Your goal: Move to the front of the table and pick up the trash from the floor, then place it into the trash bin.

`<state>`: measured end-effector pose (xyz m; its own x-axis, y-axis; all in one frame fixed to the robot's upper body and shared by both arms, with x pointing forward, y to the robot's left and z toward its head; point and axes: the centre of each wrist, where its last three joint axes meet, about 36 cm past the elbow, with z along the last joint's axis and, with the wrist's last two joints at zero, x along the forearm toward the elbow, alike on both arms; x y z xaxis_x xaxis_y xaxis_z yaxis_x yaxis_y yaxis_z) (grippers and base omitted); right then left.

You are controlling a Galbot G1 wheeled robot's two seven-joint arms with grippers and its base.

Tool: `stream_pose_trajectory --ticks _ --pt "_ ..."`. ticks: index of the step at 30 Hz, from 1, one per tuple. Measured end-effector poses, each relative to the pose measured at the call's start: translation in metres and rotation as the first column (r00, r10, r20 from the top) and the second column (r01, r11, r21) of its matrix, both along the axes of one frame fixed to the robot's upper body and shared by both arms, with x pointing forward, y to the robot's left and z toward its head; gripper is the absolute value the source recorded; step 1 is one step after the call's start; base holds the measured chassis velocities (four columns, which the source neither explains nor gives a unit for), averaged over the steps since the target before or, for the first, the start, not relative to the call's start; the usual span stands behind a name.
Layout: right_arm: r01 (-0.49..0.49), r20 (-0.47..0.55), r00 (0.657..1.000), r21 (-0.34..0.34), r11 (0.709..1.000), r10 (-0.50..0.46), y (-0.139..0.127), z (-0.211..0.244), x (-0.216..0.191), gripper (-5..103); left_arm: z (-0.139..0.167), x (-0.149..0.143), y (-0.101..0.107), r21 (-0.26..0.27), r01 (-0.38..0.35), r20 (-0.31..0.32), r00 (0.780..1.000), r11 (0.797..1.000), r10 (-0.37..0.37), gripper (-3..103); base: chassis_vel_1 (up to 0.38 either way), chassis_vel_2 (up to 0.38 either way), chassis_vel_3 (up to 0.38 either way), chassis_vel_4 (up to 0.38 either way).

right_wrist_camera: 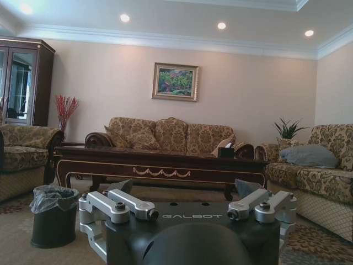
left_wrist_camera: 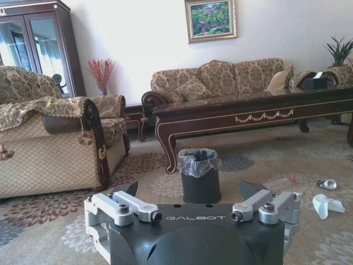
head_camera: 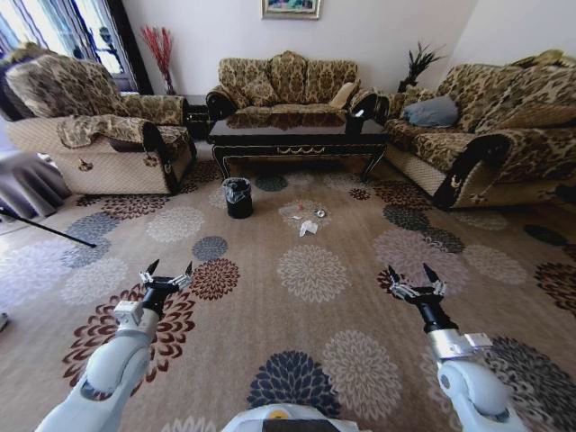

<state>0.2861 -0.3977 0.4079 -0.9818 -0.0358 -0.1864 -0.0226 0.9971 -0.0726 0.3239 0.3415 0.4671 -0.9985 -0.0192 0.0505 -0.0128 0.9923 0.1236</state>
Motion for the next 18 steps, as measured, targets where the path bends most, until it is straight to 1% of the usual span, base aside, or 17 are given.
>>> stream_pose_trajectory --ticks 4,9,13,18 --pt "0.002 0.004 1.000 0.009 1.000 -0.002 0.003 0.000 -0.001 100 0.001 0.001 -0.002 -0.006 -0.002 -0.002 1.000 1.000 0.002 100 0.000 0.000 0.000 0.000" --pt "0.014 0.008 1.000 0.029 0.999 -0.015 0.011 0.001 -0.007 100 0.002 0.001 -0.002 0.000 -0.001 -0.009 1.000 1.000 0.001 100 0.000 0.000 0.000 0.000" --pt "0.017 -0.003 1.000 0.027 0.999 -0.017 0.011 0.000 -0.017 100 0.004 0.004 -0.001 0.000 -0.009 -0.014 1.000 1.000 0.009 100 0.000 0.000 0.000 0.000" --pt "0.018 -0.002 1.000 0.026 1.000 -0.018 0.011 -0.001 -0.018 100 -0.001 0.004 -0.006 0.000 0.001 -0.028 1.000 1.000 -0.001 100 0.000 0.000 0.000 0.000"
